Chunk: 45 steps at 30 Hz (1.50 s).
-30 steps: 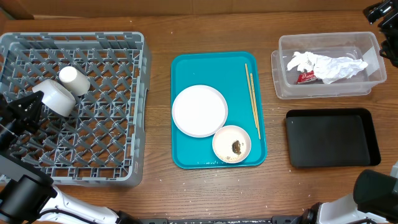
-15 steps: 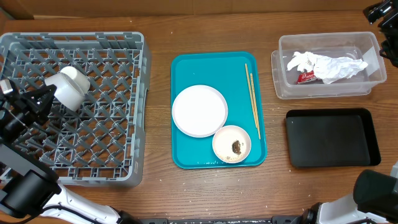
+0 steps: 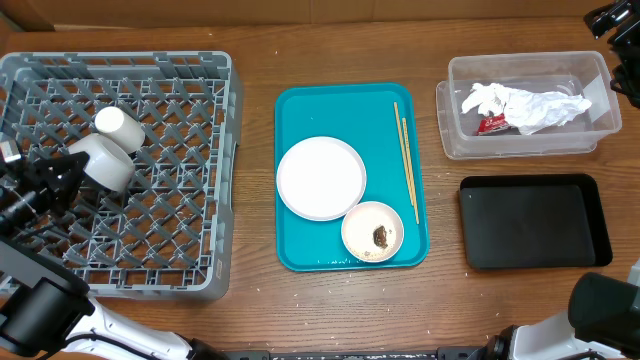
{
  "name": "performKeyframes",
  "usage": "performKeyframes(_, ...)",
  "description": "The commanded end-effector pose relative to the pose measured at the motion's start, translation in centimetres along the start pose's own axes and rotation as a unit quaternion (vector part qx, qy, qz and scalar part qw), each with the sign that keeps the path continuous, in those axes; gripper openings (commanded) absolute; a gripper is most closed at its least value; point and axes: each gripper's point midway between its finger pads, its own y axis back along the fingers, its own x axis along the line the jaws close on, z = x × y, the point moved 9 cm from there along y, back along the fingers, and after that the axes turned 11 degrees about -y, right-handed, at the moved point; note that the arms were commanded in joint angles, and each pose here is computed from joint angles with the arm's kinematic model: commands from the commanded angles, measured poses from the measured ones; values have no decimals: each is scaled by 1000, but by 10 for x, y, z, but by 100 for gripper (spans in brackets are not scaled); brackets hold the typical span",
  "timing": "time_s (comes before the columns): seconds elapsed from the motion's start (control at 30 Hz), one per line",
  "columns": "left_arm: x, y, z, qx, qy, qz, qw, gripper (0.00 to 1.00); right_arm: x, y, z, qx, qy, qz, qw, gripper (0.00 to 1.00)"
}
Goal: Sort waste into correct bins and load items into the dishwasher
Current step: 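Withdraw the left gripper from the rack toward the tray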
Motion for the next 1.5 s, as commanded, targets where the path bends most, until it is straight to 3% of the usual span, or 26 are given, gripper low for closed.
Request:
performKeyframes(0.0, 8, 10, -1, 36, 9, 91, 995, 24, 4, 13, -2, -11, 3, 11, 1000, 100)
performKeyframes(0.17, 5, 24, 12, 62, 36, 209, 975, 26, 4, 13, -1, -11, 3, 11, 1000, 100)
performKeyframes(0.33, -15, 48, 37, 42, 78, 346, 934, 29, 4, 13, -2, -11, 3, 11, 1000, 100)
performKeyframes(0.43, -30, 59, 43, 35, 95, 408, 907, 36, 4, 13, -2, -11, 3, 11, 1000, 100)
performKeyframes(0.5, -38, 66, 43, 37, 111, 449, 886, 47, 4, 13, -2, -11, 3, 11, 1000, 100)
performKeyframes(0.57, -41, 68, 41, 43, 120, 471, 873, 49, 4, 13, -2, -11, 3, 11, 1000, 100)
performKeyframes(0.6, -41, 67, 40, 46, 121, 473, 871, 46, 4, 13, -2, -11, 3, 11, 1000, 100)
performKeyframes(0.63, -42, 66, 39, 50, 122, 472, 872, 35, 4, 13, -1, -11, 3, 11, 1000, 100)
performKeyframes(0.67, -42, 63, 38, 54, 121, 471, 872, 18, 4, 13, -1, -11, 3, 11, 1000, 100)
performKeyframes(0.73, -44, 55, 38, 61, 116, 466, 875, 4, 4, 13, -1, -11, 3, 11, 1000, 100)
performKeyframes(0.9, -50, 16, 35, 108, 77, 463, 876, 4, 4, 13, -2, -11, 3, 11, 1000, 100)
performKeyframes(1.07, -46, -25, 28, 132, 62, 538, 830, 4, 4, 13, -2, -11, 3, 11, 1000, 100)
performKeyframes(1.27, -88, -63, 20, 153, 11, 496, 855, 4, 4, 13, -1, -11, 3, 11, 1000, 100)
performKeyframes(1.37, -148, -86, 8, 140, -61, 447, 881, 4, 4, 13, -2, -11, 3, 11, 1000, 100)
performKeyframes(1.47, -197, -112, -13, 139, -143, 412, 889, 4, 4, 13, -2, -11, 3, 11, 1000, 100)
